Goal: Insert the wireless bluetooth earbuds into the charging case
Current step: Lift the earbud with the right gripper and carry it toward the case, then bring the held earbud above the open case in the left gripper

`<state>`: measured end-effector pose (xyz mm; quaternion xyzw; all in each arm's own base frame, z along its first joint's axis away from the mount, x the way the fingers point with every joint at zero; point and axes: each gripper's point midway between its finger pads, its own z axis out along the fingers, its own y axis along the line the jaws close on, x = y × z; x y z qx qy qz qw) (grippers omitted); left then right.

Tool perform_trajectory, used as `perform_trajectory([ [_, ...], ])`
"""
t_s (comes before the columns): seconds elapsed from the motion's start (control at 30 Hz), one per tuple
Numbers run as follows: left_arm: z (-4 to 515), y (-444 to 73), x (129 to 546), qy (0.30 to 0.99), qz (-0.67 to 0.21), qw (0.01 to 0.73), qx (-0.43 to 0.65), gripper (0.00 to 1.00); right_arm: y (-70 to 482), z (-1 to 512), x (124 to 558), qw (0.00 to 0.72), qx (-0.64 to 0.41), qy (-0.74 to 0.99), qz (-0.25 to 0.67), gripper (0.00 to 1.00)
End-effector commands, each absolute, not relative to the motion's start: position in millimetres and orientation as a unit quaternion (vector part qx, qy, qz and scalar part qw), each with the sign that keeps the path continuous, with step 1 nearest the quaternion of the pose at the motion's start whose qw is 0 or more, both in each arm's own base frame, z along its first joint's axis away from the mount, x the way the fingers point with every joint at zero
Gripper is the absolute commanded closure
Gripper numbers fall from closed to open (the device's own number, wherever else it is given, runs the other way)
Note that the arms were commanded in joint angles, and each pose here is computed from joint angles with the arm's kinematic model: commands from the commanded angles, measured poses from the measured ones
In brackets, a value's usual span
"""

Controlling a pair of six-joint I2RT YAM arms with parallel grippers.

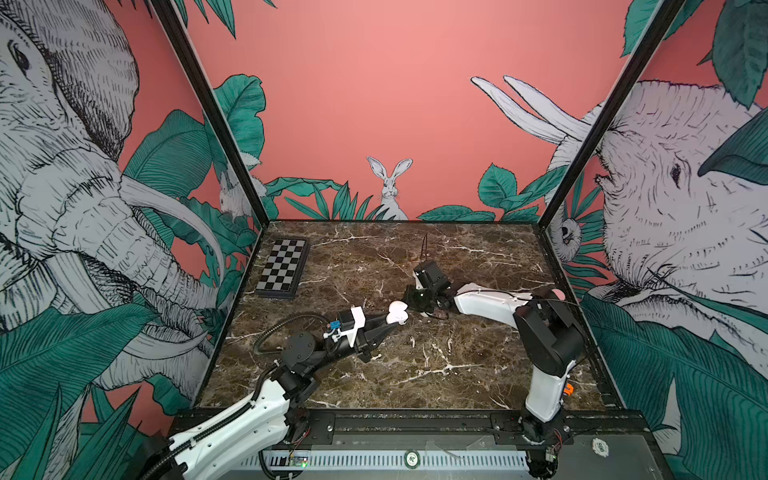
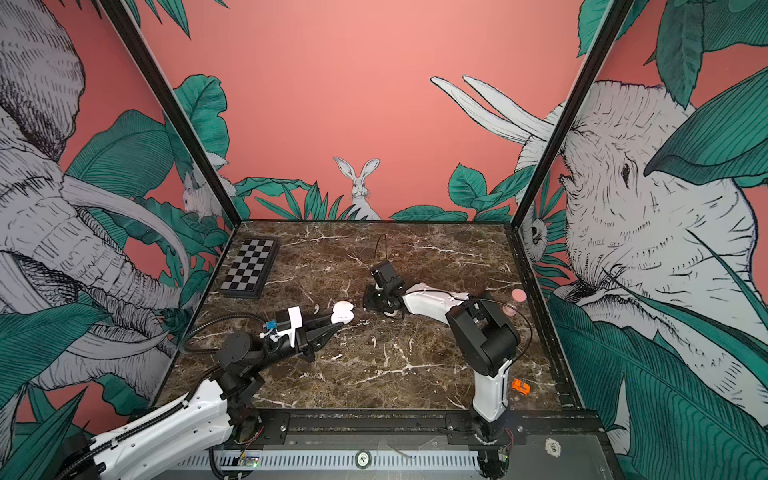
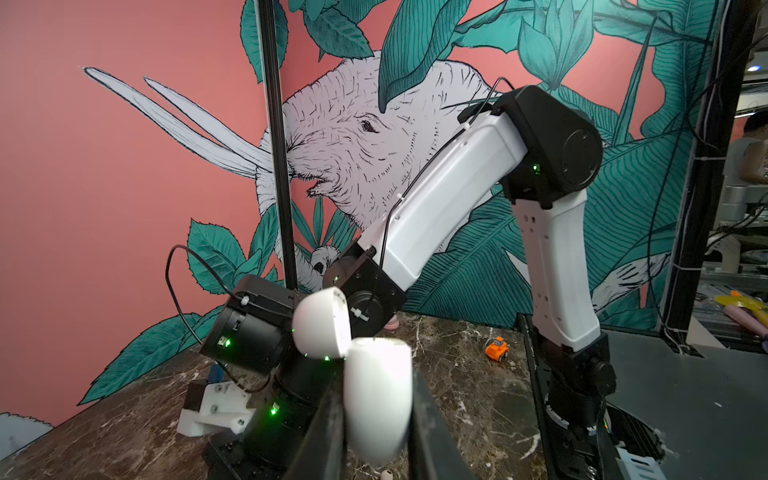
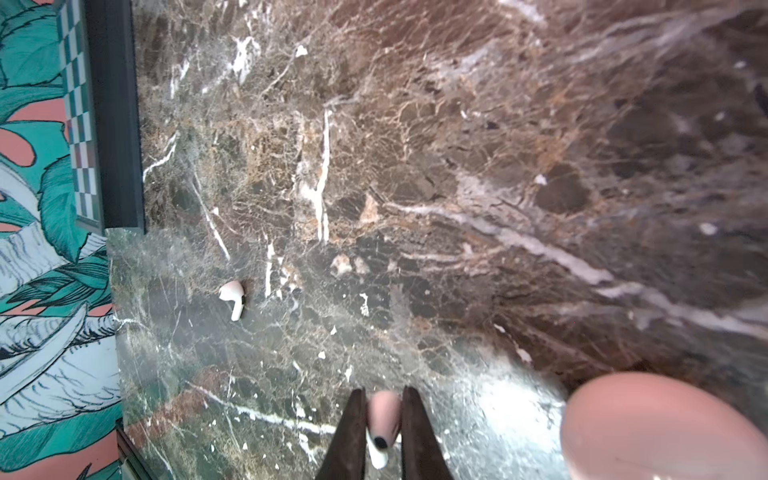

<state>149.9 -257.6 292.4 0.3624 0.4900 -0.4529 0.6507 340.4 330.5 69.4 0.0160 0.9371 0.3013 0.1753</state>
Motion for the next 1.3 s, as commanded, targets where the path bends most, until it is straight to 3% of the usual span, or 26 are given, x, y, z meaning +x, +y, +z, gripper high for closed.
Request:
perform_trajectory([
  [0.0, 299, -251, 153, 0.463, -0.456, 0.685, 0.329, 1.0, 326, 86, 346, 0.206, 0.007, 0.929, 0.309, 0.86],
  [1.27, 288, -242, 173, 0.472, -0.454, 0.709, 0.262, 1.0, 299, 153, 323, 0.289, -0.005, 0.89, 0.351, 0.87],
])
